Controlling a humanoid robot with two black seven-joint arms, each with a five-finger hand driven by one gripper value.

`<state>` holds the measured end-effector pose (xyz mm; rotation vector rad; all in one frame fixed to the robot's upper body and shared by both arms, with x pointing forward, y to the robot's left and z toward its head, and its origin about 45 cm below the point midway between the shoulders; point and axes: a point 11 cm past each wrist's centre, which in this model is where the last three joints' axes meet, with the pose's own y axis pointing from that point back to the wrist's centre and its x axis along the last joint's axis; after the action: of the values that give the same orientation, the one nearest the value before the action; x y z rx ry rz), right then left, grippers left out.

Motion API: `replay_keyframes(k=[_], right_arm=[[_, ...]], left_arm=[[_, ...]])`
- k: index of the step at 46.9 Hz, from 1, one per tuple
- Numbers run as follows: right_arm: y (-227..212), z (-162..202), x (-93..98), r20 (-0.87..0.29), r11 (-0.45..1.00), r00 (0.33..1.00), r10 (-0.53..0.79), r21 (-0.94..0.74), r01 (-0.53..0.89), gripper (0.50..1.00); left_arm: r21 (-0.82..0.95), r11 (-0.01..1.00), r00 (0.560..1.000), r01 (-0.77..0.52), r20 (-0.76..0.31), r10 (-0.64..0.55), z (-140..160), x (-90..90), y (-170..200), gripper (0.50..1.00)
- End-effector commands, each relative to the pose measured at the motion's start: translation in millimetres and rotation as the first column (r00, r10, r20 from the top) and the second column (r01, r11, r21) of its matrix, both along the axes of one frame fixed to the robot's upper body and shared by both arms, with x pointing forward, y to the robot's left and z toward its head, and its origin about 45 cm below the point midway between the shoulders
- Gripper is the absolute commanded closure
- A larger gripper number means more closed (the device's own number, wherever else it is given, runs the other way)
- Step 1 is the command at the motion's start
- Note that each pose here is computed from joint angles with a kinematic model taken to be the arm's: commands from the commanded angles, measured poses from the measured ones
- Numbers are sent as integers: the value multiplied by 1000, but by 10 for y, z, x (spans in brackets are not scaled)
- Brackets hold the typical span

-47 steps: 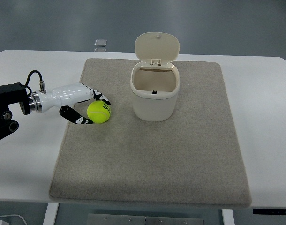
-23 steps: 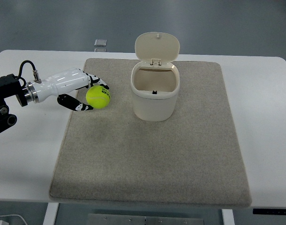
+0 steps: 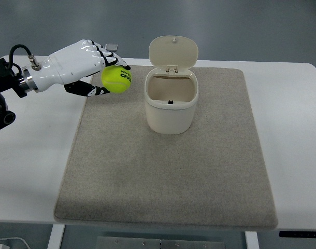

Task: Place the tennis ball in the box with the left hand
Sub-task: 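Carry the ball with the left hand over the open cream bin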

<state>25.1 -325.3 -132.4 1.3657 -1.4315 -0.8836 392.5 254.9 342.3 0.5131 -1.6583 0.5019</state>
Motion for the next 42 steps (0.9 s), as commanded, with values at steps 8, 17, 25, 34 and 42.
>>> replay_keyframes(k=[8,17,25,34,42], right_arm=[[0,0,3,0,1000,1000,0,0,0,562],[0,0,3,0,1000,1000,0,0,0,560],[0,0,-6,-1,1000,1000,0,0,0,560],[-1,0,-5,-1,1000,1000,-2,0,2,562],[0,0,3,0,1000,1000,0,0,0,560]], left_arm=[[30,996,994,88,68,-90,114,31,-358,1000],[99,987,982,128,125,-140,123,40,-521,1000],[129,979,975,156,141,-174,57,58,-685,1000],[125,979,974,161,138,-178,9,94,-763,1000],[110,980,974,168,132,-182,-24,106,-837,1000]])
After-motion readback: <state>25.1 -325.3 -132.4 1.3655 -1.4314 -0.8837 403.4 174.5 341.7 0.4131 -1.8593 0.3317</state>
